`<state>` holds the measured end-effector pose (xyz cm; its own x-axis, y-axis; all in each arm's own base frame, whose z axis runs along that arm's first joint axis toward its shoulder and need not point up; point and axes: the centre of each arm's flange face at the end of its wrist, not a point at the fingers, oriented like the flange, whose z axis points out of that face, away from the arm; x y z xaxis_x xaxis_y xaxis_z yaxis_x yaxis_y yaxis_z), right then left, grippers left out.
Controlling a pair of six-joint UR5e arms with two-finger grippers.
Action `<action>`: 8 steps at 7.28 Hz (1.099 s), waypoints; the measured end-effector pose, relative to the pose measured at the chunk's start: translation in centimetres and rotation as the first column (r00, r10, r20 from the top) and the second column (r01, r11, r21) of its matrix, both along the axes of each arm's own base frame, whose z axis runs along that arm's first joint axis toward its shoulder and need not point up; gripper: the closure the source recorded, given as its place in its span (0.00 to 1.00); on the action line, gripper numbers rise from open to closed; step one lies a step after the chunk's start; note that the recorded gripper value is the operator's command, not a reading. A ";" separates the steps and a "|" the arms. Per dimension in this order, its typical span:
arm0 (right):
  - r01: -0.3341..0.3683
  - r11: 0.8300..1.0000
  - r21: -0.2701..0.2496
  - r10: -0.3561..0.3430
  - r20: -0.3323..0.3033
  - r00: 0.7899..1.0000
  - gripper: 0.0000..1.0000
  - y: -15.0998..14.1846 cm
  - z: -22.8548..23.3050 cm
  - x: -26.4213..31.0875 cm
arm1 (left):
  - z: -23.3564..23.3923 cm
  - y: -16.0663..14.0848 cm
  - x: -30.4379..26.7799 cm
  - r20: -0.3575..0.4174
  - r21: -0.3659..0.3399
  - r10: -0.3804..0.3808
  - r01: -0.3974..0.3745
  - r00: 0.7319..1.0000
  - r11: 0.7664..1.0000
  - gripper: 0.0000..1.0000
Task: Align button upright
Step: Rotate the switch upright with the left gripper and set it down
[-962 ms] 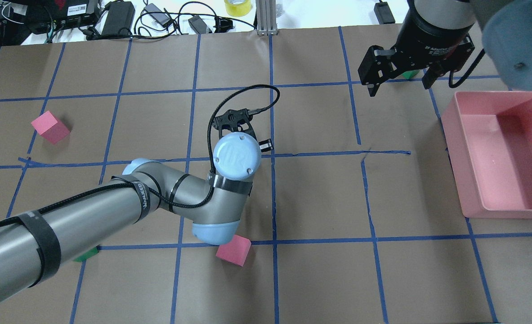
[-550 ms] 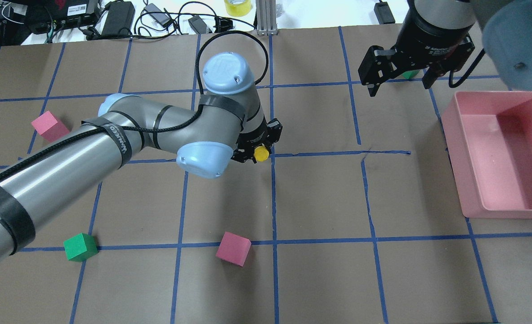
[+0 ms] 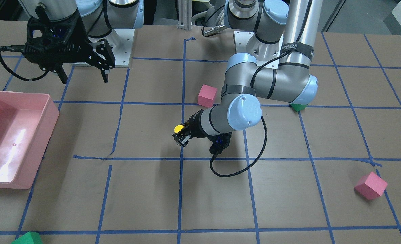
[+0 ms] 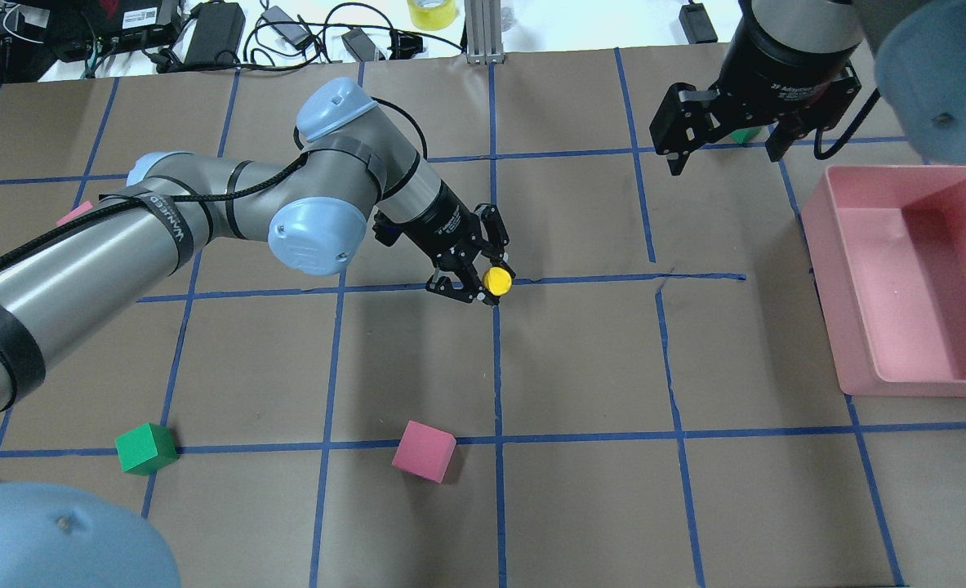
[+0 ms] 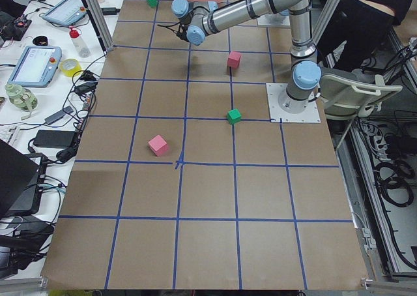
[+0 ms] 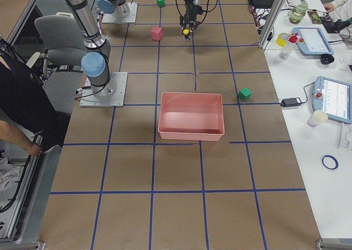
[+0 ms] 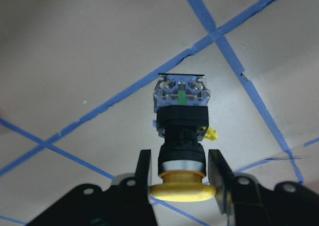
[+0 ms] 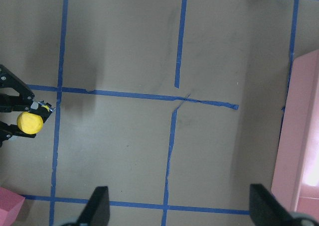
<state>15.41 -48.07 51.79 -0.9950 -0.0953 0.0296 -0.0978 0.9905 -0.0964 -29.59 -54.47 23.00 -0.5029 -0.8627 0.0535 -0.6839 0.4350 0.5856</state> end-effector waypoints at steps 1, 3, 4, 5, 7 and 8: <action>0.000 1.000 0.000 0.000 0.000 1.000 0.00 0.0 0.0 0.0 | -1.1 -1.0 0.5 -0.032 0.024 0.028 -0.027 0.999 0.999 0.93; -0.001 1.000 0.001 0.001 0.000 1.000 0.00 0.0 0.0 0.0 | -2.9 -3.1 1.9 -0.094 0.052 0.068 -0.064 0.993 0.997 0.88; -0.001 1.000 0.002 0.001 0.000 1.000 0.00 0.0 0.0 0.0 | -3.7 -3.7 2.4 -0.113 0.061 0.077 -0.070 0.991 0.996 0.53; -0.002 1.000 0.002 0.002 0.000 1.000 0.00 0.0 0.0 0.0 | -4.4 -4.0 2.6 -0.132 0.072 0.087 -0.078 0.987 0.994 0.11; -0.002 1.000 0.002 0.002 0.002 1.000 0.00 0.0 0.0 0.0 | -5.2 -4.2 2.8 -0.145 0.088 0.100 -0.088 0.984 0.992 0.00; -0.002 1.000 0.002 0.002 0.002 1.000 0.00 0.0 0.0 0.0 | -5.0 -4.2 2.8 -0.142 0.081 0.097 -0.086 0.985 0.993 0.02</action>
<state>15.43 -48.08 51.74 -0.9949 -0.0972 0.0273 -0.0993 0.9906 -0.0943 -26.77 -58.69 17.96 -0.4133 -0.9090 0.0539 -0.6242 0.3259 0.7100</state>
